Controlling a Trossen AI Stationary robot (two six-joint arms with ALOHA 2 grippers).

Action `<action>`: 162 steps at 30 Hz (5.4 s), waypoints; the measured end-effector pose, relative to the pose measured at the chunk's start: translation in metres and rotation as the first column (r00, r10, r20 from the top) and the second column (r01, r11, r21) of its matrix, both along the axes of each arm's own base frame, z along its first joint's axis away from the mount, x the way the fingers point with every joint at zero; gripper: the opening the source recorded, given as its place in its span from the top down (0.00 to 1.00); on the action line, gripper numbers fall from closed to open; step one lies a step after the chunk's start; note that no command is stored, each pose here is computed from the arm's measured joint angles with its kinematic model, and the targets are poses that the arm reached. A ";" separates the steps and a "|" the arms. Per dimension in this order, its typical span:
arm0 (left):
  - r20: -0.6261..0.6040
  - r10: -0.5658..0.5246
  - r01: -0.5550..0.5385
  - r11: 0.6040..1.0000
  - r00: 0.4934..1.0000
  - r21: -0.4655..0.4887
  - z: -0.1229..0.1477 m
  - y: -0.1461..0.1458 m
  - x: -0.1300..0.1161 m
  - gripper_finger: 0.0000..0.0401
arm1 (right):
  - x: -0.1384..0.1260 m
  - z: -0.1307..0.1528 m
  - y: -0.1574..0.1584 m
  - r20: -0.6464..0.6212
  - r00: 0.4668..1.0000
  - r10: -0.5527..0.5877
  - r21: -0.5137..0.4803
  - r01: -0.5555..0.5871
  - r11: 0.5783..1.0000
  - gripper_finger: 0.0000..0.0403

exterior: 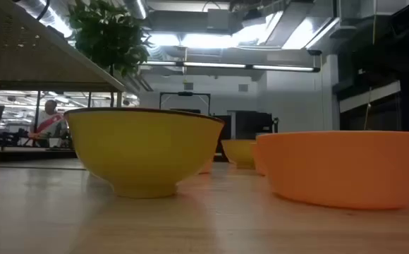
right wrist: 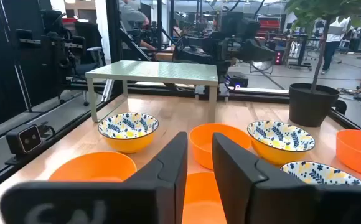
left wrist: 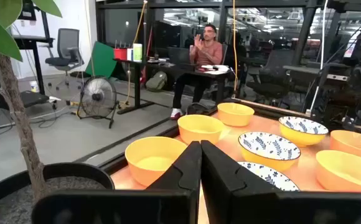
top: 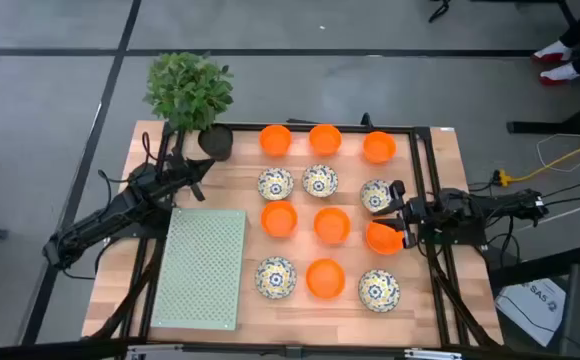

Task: Pick & Place Mini bowls

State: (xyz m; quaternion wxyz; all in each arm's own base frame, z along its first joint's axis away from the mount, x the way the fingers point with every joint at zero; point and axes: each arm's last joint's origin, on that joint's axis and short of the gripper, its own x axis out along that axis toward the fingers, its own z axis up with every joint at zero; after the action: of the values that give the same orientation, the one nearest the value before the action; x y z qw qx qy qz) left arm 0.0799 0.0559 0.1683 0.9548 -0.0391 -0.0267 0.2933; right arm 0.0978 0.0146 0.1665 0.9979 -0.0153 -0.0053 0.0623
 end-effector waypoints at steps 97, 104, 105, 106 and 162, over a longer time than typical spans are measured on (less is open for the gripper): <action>0.000 0.000 0.000 1.000 1.000 0.000 0.000 0.000 0.000 0.99 | 0.159 0.226 -0.142 -0.473 0.703 -0.531 0.121 0.649 0.751 0.81; 0.000 0.000 0.000 1.000 1.000 0.000 0.000 0.000 0.000 0.99 | 0.138 0.218 -0.170 -0.526 0.601 -0.602 -0.062 0.679 0.731 0.81; 0.000 -0.001 0.001 1.000 1.000 0.000 0.000 0.000 0.000 0.99 | 0.136 0.217 -0.173 -0.534 0.588 -0.608 -0.095 0.673 0.734 0.81; 0.000 -0.001 0.001 1.000 1.000 0.000 0.000 0.000 0.000 0.99 | 0.133 0.216 -0.176 -0.543 0.574 -0.613 -0.123 0.667 0.735 0.81; 0.000 -0.001 0.001 1.000 1.000 0.000 0.000 0.000 0.000 0.99 | 0.111 0.043 -0.210 -0.954 -0.020 -0.299 -0.207 0.766 0.608 0.42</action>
State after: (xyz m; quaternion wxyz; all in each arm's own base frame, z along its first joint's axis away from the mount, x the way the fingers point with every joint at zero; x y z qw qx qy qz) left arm 0.0799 0.0559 0.1684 0.9549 -0.0392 -0.0268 0.2930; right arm 0.2086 -0.1955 0.2098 0.7010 0.2210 0.5832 -0.3459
